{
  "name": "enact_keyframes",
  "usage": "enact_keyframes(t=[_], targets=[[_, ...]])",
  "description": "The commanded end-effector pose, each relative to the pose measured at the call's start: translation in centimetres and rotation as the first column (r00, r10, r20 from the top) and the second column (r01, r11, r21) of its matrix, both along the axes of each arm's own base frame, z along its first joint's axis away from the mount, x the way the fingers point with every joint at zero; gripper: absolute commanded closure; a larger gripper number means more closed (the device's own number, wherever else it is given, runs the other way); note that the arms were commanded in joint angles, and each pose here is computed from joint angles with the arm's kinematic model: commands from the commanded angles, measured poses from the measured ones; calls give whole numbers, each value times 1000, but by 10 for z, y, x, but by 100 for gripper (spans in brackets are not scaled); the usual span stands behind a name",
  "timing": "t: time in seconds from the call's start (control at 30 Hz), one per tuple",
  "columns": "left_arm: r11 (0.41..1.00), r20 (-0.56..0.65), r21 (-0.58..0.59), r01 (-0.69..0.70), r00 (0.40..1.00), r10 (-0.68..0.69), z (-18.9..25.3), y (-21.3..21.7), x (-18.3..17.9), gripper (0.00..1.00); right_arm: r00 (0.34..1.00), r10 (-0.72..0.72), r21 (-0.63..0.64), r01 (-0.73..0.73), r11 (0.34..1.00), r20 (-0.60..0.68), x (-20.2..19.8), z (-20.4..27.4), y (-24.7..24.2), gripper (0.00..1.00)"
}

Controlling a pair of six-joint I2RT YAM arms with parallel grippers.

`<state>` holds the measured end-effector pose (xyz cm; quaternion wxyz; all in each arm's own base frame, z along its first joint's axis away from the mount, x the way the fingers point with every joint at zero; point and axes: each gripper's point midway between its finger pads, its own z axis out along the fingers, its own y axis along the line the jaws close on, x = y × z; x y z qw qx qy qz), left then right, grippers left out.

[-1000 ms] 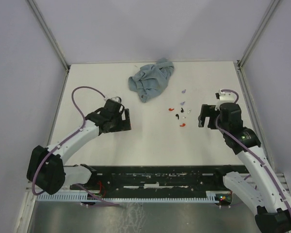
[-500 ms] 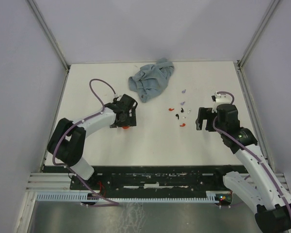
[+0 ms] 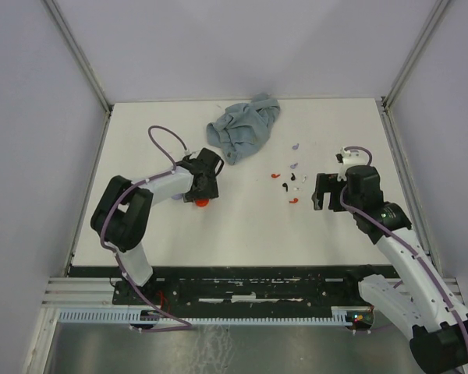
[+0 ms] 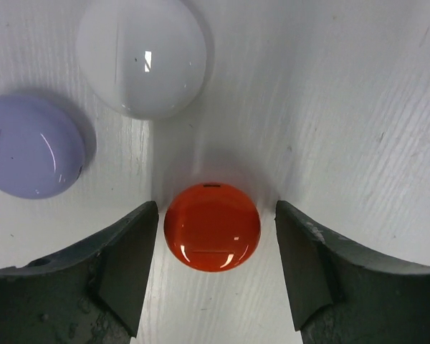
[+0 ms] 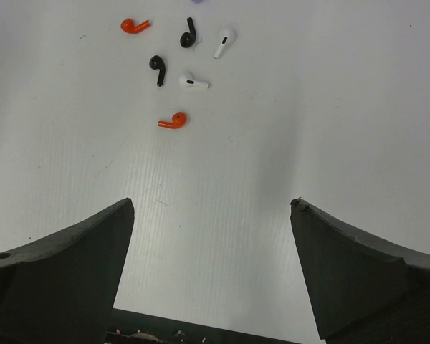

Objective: Insert the wireless bluetooth earbuds into the charging case
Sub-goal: Pick up the charging case at the center of the board.

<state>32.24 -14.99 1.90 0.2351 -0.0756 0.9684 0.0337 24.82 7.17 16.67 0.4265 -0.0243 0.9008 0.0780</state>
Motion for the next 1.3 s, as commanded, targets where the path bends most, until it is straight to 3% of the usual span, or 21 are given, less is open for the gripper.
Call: enact_keyframes(t=[0.0, 0.37, 0.67, 0.8, 1.0, 1.27], targets=[[997, 35, -53, -57, 998, 59, 4, -6, 18, 29, 999, 21, 22, -22, 1000, 36, 6, 12, 6, 1], [990, 7, -110, -85, 996, 86, 6, -8, 1, 50, 995, 63, 114, -71, 991, 71, 11, 17, 29, 1], [918, 6, -340, -203, 976, 218, 44, -36, -1, 54, 978, 127, 263, -168, 950, 166, 24, 31, 73, 1], [839, -10, -484, -248, 961, 278, 63, -54, -3, 55, 964, 145, 328, -215, 920, 225, 30, 39, 96, 1], [666, -79, -672, -325, 925, 372, 93, -76, -6, 59, 943, 167, 410, -279, 868, 289, 36, 51, 135, 1], [419, -213, -801, -427, 858, 467, 111, -88, -12, 65, 913, 213, 456, -364, 812, 348, 32, 58, 196, 4]])
